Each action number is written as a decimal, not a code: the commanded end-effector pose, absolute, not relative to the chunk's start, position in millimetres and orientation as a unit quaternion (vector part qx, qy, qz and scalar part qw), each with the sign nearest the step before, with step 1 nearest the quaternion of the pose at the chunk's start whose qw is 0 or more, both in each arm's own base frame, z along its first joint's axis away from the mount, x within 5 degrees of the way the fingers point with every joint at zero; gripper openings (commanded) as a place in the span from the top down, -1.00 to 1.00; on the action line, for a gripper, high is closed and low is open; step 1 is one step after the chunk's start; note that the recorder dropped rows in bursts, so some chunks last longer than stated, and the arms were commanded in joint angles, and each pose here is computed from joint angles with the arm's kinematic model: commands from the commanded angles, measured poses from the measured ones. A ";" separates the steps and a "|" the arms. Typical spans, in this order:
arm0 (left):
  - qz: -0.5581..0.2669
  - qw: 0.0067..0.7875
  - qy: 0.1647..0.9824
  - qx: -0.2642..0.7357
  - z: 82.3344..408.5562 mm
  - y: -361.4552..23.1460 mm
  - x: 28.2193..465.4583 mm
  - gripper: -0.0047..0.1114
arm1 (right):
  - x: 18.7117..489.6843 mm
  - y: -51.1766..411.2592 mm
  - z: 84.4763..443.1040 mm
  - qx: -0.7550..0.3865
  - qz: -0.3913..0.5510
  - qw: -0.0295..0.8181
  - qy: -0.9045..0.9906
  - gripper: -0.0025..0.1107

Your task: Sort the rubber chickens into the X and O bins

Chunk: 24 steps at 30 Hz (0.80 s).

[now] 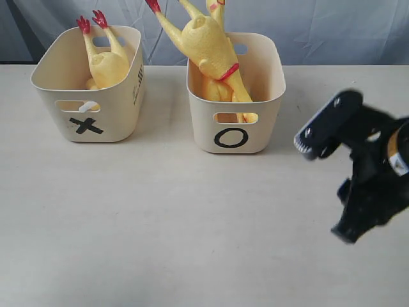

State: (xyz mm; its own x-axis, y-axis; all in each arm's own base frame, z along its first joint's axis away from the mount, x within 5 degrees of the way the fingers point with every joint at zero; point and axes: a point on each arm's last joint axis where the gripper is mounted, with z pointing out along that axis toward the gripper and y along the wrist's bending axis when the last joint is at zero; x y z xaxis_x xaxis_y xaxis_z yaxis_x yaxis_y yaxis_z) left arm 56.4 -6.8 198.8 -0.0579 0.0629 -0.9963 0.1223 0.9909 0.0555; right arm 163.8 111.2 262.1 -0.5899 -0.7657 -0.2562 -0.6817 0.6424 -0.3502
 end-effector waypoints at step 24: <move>-0.025 0.690 0.721 0.062 201.0 -6.9 56.0 0.92 | 0.3 -8.1 377.9 -0.011 -0.098 0.716 0.691 0.10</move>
